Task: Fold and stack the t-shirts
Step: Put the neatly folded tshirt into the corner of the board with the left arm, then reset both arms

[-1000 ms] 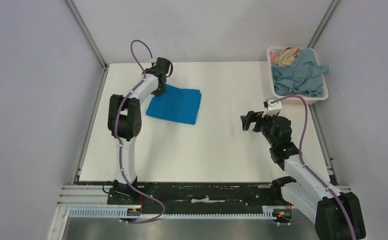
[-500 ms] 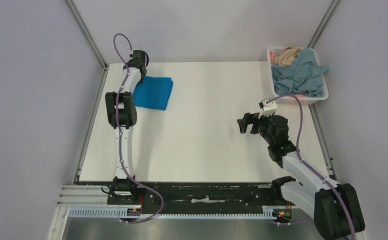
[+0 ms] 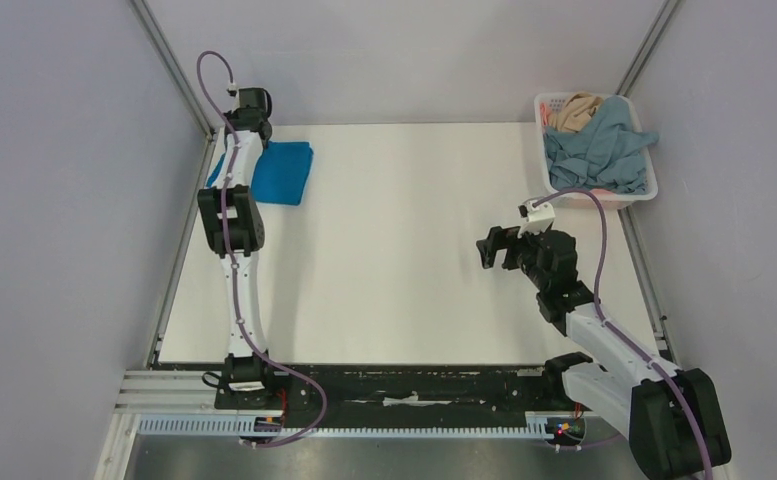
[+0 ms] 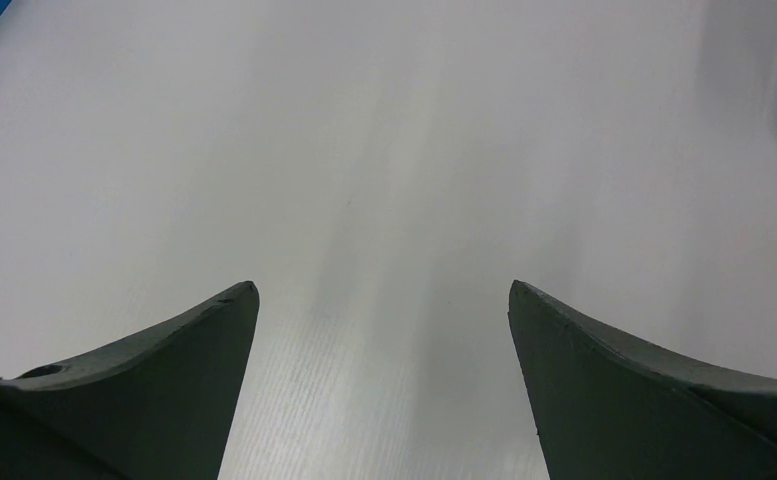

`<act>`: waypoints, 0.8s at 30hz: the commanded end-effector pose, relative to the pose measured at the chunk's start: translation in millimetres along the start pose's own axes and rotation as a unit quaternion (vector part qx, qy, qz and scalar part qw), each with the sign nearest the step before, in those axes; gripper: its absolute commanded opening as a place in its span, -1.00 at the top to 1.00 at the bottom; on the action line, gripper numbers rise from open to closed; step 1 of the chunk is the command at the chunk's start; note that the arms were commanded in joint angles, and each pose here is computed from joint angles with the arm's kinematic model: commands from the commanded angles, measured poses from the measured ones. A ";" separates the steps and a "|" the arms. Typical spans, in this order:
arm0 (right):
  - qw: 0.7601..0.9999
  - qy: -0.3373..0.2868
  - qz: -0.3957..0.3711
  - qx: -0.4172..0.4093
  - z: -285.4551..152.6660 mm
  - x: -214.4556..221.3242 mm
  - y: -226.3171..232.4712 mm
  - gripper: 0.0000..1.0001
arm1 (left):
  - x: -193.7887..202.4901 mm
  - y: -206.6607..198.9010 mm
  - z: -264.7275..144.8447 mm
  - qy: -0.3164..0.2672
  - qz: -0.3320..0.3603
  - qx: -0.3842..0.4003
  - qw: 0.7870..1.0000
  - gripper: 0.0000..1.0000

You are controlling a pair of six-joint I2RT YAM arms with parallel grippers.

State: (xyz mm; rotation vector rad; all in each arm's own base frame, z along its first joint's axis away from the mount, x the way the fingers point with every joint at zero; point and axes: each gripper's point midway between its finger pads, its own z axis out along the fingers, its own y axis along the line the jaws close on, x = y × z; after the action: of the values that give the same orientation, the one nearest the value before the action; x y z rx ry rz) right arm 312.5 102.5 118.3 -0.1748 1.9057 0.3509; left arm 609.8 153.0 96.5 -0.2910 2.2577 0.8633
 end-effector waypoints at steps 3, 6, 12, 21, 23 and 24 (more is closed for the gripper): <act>0.999 -0.037 0.003 0.026 -6.2 -30.6 -6.0 -0.96 | -45.5 47.3 -14.3 -0.058 -0.029 -0.091 0.994 0.73; 0.999 -0.037 0.006 0.040 -9.2 -35.2 -9.9 -0.96 | -53.6 58.2 -28.5 -0.062 -0.041 -0.098 0.992 -0.55; 0.996 -0.050 0.019 0.066 -18.0 -37.7 -17.6 -0.96 | -78.0 53.5 -98.5 -0.076 -0.117 0.004 0.990 -0.61; 0.995 -0.049 0.063 0.063 -33.3 -29.5 -13.2 -0.96 | -25.4 -1.6 -261.1 -0.070 -0.226 0.243 0.941 -0.65; 0.995 -0.052 0.075 0.048 -38.1 -21.2 -7.9 -0.96 | 16.9 -15.2 -298.0 -0.050 -0.221 0.294 0.928 -0.65; 0.995 -0.060 0.071 0.039 -40.7 -18.7 -5.6 -0.96 | 31.8 -15.3 -318.5 -0.064 -0.226 0.314 0.920 -0.65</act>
State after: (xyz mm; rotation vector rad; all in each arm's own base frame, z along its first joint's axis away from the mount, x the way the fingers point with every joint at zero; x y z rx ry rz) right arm 297.3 80.9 152.2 0.0014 1.8399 0.3153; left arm 482.7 -4.3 250.7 -0.3788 2.0950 0.2314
